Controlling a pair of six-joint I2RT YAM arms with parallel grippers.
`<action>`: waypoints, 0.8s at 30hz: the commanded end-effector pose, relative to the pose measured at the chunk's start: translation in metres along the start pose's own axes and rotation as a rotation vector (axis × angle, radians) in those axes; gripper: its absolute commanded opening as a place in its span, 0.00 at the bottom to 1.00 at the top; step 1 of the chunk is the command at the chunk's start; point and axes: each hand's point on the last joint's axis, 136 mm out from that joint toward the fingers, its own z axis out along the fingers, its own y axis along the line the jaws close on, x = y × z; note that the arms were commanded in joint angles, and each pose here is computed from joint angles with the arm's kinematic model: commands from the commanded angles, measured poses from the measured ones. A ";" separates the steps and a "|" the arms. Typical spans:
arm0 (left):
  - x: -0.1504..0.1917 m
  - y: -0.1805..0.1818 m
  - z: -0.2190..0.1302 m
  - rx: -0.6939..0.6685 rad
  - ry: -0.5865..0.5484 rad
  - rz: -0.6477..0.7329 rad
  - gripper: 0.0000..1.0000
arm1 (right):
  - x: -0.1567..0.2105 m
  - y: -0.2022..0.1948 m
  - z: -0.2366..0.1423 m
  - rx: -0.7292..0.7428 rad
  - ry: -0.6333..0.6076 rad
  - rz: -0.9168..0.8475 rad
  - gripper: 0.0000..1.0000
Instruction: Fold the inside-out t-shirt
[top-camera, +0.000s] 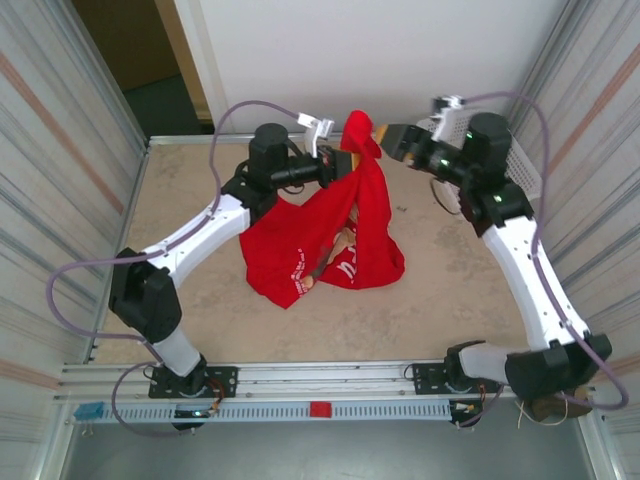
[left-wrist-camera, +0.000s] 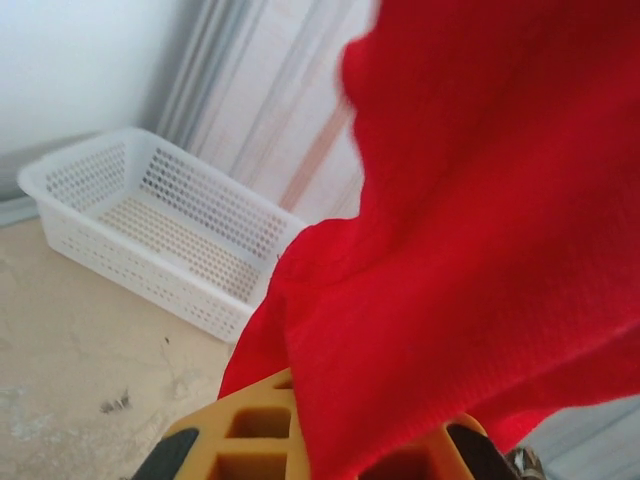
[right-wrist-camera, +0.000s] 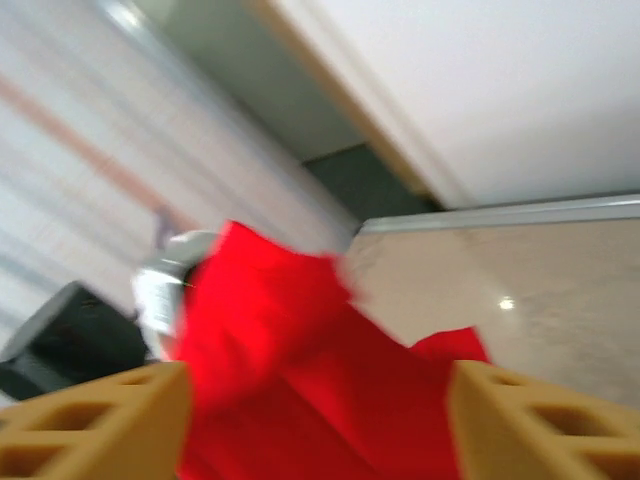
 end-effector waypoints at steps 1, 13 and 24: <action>-0.074 -0.033 -0.037 0.034 -0.182 0.030 0.00 | 0.017 -0.036 -0.028 0.054 -0.030 0.047 0.87; -0.108 -0.066 -0.064 0.058 -0.198 0.088 0.00 | 0.175 -0.129 -0.013 0.073 0.230 0.069 0.96; -0.127 -0.100 -0.085 0.106 -0.227 0.104 0.00 | 0.181 -0.160 0.075 0.140 0.314 -0.049 0.97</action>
